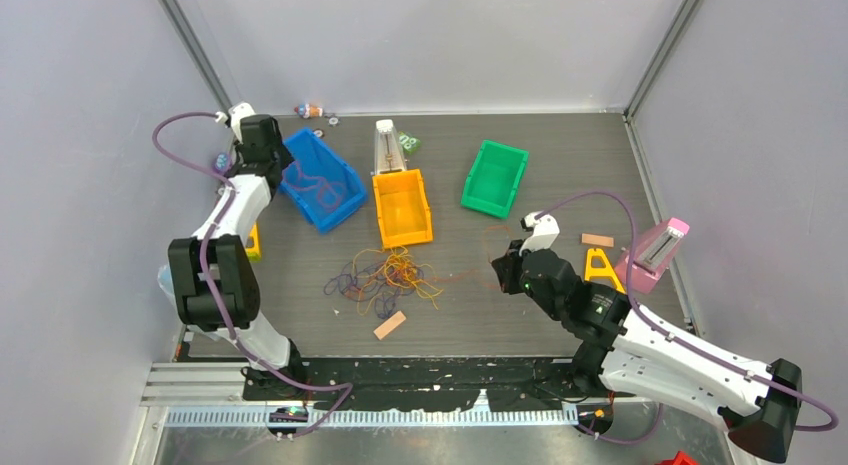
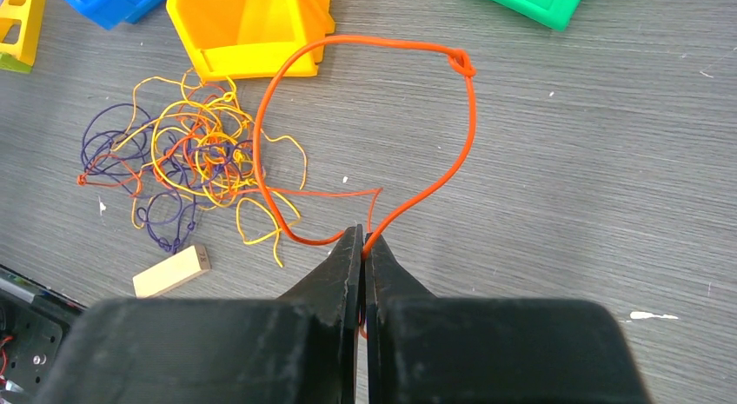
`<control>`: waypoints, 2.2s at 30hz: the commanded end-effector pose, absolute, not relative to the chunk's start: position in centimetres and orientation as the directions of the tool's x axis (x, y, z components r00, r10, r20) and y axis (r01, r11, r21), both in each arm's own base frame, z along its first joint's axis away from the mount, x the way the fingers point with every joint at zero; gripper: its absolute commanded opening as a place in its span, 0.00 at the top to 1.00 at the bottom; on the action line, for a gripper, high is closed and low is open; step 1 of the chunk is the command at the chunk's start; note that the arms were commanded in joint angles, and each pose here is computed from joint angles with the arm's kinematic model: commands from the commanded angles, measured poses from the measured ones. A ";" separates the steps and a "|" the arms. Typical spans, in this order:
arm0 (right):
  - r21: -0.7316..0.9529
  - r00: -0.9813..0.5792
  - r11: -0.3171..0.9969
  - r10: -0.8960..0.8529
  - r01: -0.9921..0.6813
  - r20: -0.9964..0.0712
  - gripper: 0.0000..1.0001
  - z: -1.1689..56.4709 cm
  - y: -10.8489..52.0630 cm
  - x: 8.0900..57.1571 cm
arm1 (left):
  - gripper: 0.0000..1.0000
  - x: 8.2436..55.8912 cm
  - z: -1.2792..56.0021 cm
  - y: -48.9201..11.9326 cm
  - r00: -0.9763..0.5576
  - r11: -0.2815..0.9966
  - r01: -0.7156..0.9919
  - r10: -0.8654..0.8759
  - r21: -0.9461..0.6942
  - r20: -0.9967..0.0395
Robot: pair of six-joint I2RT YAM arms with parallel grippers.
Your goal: Untangle the cables
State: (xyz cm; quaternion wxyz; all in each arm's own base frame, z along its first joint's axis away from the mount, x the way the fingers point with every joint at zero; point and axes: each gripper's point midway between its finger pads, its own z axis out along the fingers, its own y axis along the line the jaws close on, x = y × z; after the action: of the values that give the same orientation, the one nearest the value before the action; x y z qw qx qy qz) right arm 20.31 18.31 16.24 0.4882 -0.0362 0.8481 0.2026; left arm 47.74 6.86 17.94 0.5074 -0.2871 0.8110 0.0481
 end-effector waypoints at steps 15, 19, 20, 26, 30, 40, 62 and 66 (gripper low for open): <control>0.231 -0.326 0.838 0.068 -0.494 -0.943 0.95 33.5 21.5 21.7 | 0.00 44.3 26.3 -5.4 -0.346 0.954 -0.171 -0.293 -0.247 -0.891; 0.171 -0.223 0.830 0.058 -0.531 -0.973 0.95 39.2 21.6 22.3 | 0.00 39.0 27.4 -13.6 -0.321 0.942 0.147 -0.244 -0.302 -0.915; 0.175 -0.193 0.826 0.081 -0.536 -0.978 0.95 41.2 21.4 22.3 | 0.01 37.6 27.4 -15.8 -0.314 0.910 0.264 -0.232 -0.320 -0.921; 0.160 -0.115 0.811 0.114 -0.562 -0.987 0.95 46.4 22.1 23.1 | 0.08 30.1 27.3 -23.8 -0.238 0.589 0.728 -0.263 -0.351 -0.935; 0.168 -0.104 0.789 0.132 -0.591 -0.986 0.95 48.0 23.0 23.1 | 0.08 27.6 25.4 -26.7 -0.237 0.481 0.824 -0.190 -0.301 -0.953; 0.199 -0.111 0.760 0.167 -0.619 -0.980 0.95 48.9 23.7 22.8 | 0.20 24.3 22.9 -30.2 -0.228 0.295 0.918 -0.158 -0.266 -0.961; 0.211 -0.184 0.524 0.104 -0.825 -0.977 0.84 44.2 27.3 18.8 | 1.00 23.9 23.3 -33.9 -0.271 0.277 0.913 -0.134 -0.298 -0.953; 0.264 -0.268 0.400 0.046 -0.878 -0.962 0.39 39.1 28.3 16.1 | 1.00 24.5 24.4 -33.9 -0.250 0.299 0.913 -0.125 -0.277 -0.960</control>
State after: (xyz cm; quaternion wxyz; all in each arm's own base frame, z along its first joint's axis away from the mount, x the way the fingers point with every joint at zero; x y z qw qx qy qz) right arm 19.96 26.75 40.31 0.5559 -0.2572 0.7003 0.3667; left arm 23.43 -33.84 20.39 0.4780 0.3207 0.6393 -0.5099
